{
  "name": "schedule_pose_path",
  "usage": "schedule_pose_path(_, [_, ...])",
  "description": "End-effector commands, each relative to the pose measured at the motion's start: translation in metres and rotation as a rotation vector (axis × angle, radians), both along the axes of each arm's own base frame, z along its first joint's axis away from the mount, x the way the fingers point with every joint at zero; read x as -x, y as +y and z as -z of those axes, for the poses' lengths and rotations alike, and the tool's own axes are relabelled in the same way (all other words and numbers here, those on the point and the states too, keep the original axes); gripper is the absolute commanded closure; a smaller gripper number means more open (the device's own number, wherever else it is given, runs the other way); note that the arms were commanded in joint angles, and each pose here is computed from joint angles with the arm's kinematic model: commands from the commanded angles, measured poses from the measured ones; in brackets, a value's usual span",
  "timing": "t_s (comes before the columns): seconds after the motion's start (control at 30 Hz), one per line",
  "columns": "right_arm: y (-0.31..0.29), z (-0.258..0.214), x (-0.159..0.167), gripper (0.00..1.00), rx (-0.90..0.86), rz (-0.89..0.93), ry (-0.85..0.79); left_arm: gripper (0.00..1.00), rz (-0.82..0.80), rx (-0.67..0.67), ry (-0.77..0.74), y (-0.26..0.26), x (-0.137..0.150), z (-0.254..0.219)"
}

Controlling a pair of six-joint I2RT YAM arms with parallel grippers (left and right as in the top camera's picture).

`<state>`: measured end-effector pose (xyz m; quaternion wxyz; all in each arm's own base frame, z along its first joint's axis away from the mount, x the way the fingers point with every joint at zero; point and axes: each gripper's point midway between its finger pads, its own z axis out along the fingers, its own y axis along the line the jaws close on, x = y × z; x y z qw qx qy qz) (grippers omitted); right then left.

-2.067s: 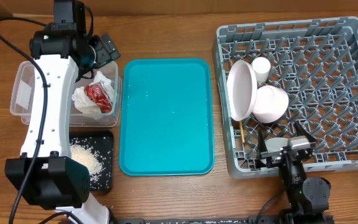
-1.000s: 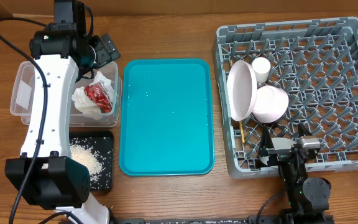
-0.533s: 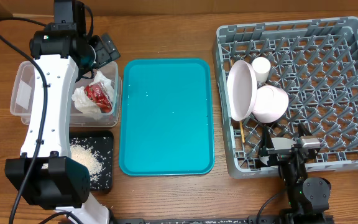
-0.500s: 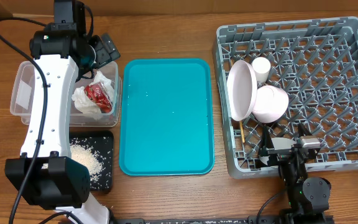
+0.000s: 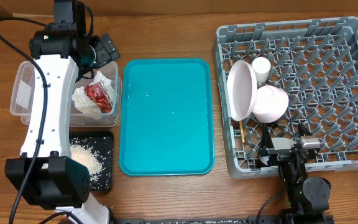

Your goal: Sort waste into correct bins and load items into the dishwasher

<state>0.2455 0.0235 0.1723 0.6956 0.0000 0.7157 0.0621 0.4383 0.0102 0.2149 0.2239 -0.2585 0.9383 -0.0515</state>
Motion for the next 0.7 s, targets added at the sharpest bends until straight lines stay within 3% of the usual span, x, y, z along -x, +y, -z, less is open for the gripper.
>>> schedule_pose_path(0.0, [-0.003, 0.002, 0.0, 0.0, -0.004, 0.017, -0.005, 0.0, 0.019, -0.003, -0.031, -0.004, -0.002, -0.011])
schedule_pose_path(0.37, [-0.003, 0.002, 0.0, 0.0, -0.004, 0.017, -0.005, 0.0, 0.019, -0.003, -0.057, -0.004, 0.002, -0.022])
schedule_pose_path(0.67, [-0.003, 0.002, 0.0, 0.0, -0.004, 0.017, -0.005, 0.0, 0.022, -0.007, -0.229, -0.005, 0.029, -0.092])
